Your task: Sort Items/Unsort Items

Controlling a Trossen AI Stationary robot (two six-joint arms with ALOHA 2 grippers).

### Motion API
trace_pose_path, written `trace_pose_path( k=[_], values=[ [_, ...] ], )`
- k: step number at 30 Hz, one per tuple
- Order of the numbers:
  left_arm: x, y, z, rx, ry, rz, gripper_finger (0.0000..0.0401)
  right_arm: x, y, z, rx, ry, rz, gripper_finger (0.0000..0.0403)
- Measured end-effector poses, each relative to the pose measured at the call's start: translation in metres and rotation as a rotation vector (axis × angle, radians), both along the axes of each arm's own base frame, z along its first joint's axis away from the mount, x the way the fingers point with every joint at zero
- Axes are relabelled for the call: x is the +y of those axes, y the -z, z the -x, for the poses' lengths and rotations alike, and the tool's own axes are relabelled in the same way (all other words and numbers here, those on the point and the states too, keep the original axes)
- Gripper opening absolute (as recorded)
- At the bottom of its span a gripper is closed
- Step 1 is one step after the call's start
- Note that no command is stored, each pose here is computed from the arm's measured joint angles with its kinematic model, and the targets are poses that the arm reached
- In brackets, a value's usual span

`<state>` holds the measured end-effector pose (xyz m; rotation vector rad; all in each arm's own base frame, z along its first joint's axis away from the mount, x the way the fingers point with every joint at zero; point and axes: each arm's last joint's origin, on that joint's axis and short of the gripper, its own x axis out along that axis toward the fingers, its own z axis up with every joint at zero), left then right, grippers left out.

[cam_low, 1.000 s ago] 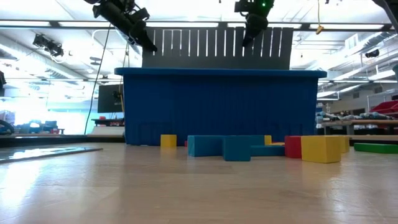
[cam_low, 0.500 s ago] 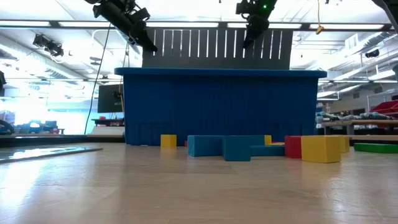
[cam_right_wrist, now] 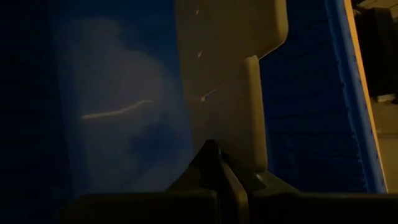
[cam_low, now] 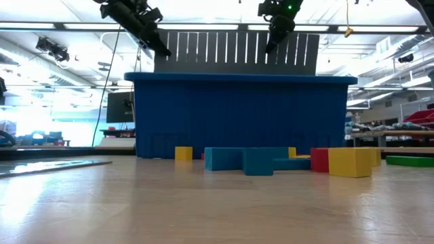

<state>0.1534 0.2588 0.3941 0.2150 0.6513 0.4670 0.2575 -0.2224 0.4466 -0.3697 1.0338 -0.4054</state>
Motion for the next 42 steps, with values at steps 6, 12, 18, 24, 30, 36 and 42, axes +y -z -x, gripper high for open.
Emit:
trace_pose_path(
  k=[6, 12, 18, 24, 30, 36, 42],
  values=[
    [0.0, 0.001, 0.0, 0.004, 0.001, 0.009, 0.0001, -0.002, 0.001, 0.002, -0.001, 0.004, -0.008, 0.0],
    [-0.001, 0.002, 0.0, -0.007, 0.006, 0.035, 0.0017, -0.002, 0.0, 0.0, -0.01, 0.005, -0.003, 0.0018],
    [-0.002, 0.011, 0.0, 0.075, -0.059, 0.074, 0.0053, 0.0, -0.006, -0.002, -0.043, 0.021, 0.052, 0.0063],
    [-0.003, 0.01, -0.003, 0.089, -0.078, 0.047, 0.0083, 0.002, -0.007, -0.005, -0.045, 0.014, 0.066, 0.0102],
    [-0.004, 0.008, -0.004, 0.081, -0.073, 0.042, 0.011, 0.002, -0.007, -0.007, -0.035, 0.032, 0.095, 0.0137],
    [-0.003, 0.007, -0.003, 0.104, -0.118, 0.021, 0.0132, 0.002, -0.007, -0.007, -0.022, 0.048, 0.112, 0.0159],
    [-0.007, 0.009, -0.003, 0.14, -0.131, 0.041, 0.0149, 0.004, -0.008, -0.008, -0.022, 0.043, 0.115, 0.0162]
  ],
)
